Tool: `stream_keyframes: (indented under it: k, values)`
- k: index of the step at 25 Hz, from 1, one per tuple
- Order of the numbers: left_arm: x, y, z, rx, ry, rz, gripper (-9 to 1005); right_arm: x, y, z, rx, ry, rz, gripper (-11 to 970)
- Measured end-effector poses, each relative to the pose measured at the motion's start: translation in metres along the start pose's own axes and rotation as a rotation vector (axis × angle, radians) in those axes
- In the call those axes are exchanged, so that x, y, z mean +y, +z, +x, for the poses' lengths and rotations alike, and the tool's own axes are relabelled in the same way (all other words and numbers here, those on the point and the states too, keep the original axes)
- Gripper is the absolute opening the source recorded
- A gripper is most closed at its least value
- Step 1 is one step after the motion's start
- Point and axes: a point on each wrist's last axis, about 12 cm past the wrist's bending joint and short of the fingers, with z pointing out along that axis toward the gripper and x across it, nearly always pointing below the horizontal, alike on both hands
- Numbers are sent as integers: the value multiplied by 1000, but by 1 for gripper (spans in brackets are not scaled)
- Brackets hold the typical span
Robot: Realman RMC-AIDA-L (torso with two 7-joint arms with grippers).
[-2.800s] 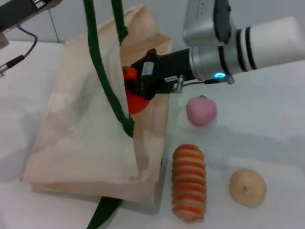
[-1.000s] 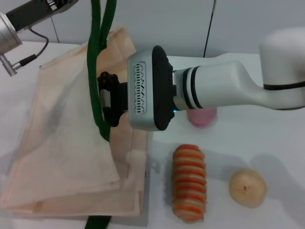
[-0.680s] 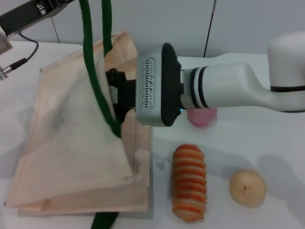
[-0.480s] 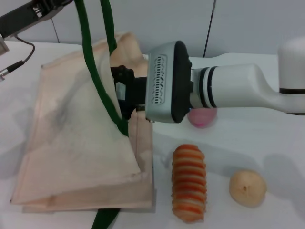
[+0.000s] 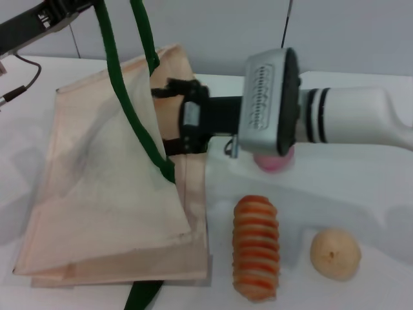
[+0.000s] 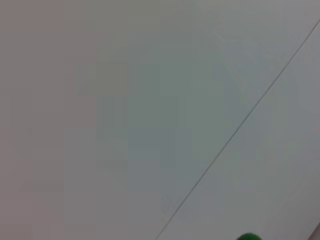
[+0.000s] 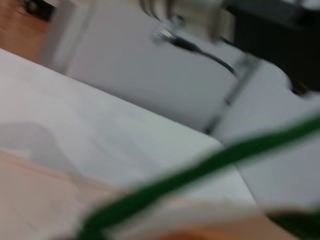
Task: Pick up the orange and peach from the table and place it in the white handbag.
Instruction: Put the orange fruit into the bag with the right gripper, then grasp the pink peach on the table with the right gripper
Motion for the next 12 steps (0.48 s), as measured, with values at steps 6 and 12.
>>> stream_keyframes:
  k: [6, 12]
  values:
    - [2, -2, 0, -2, -1, -14, 121, -11, -30, 31, 65, 101, 83, 860]
    - [4, -5, 1, -7, -4, -31, 121, -15, -70, 49, 12, 189, 118, 859]
